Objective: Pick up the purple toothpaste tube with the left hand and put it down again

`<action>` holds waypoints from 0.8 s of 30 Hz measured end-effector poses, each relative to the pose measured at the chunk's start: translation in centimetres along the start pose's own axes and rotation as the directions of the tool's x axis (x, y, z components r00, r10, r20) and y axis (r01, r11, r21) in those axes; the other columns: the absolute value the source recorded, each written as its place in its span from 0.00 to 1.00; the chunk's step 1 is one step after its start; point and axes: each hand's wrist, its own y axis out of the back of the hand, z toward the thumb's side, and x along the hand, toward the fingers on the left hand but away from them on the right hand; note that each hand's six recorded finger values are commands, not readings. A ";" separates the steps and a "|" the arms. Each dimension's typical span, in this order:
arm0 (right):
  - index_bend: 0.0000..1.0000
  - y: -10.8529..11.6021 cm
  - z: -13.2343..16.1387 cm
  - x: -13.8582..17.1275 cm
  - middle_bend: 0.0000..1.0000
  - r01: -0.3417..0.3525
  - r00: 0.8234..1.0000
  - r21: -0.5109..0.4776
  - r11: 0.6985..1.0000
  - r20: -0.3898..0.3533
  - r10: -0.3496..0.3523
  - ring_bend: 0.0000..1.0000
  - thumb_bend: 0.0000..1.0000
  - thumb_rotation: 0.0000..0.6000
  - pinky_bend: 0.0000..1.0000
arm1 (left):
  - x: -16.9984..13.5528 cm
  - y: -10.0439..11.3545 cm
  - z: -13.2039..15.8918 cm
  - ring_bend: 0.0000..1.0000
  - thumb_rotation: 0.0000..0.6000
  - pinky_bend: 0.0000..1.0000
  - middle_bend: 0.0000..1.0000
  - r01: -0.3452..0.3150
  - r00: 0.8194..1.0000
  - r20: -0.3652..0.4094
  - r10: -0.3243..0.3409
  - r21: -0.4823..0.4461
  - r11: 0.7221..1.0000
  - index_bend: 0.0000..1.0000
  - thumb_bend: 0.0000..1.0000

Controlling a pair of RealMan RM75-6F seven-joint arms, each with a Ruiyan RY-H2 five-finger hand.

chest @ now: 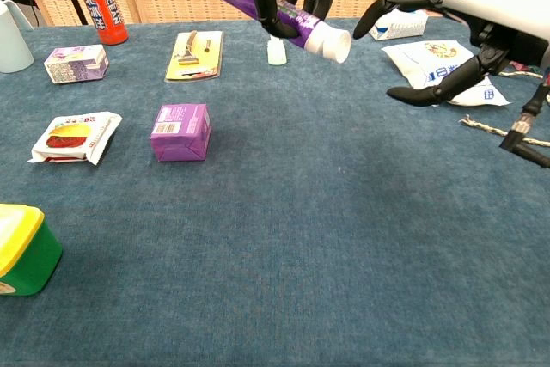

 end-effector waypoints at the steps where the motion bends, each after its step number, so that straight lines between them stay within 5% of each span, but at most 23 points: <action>1: 0.25 0.2 -0.1 0.0 0.00 0.004 1.000 0.003 1.000 0.001 -0.004 0.00 0.33 1.00 0.00 | 0.0 -0.1 -0.1 0.42 1.00 0.48 0.46 0.000 1.000 -0.002 0.000 0.000 1.000 0.50 0.51; 11: 0.22 1.9 -1.3 0.6 0.00 0.034 0.999 0.026 0.999 0.035 -0.035 0.00 0.33 1.00 0.00 | -0.8 -0.4 -1.4 0.42 1.00 0.48 0.46 -0.029 0.999 -0.029 0.028 -0.037 0.999 0.50 0.51; 24: 0.01 3.5 -2.8 1.4 0.00 0.095 0.991 -0.003 0.996 0.092 -0.094 0.00 0.33 1.00 0.00 | -2.3 -0.7 -2.8 0.42 1.00 0.48 0.46 -0.089 0.995 -0.064 0.082 -0.110 0.990 0.50 0.50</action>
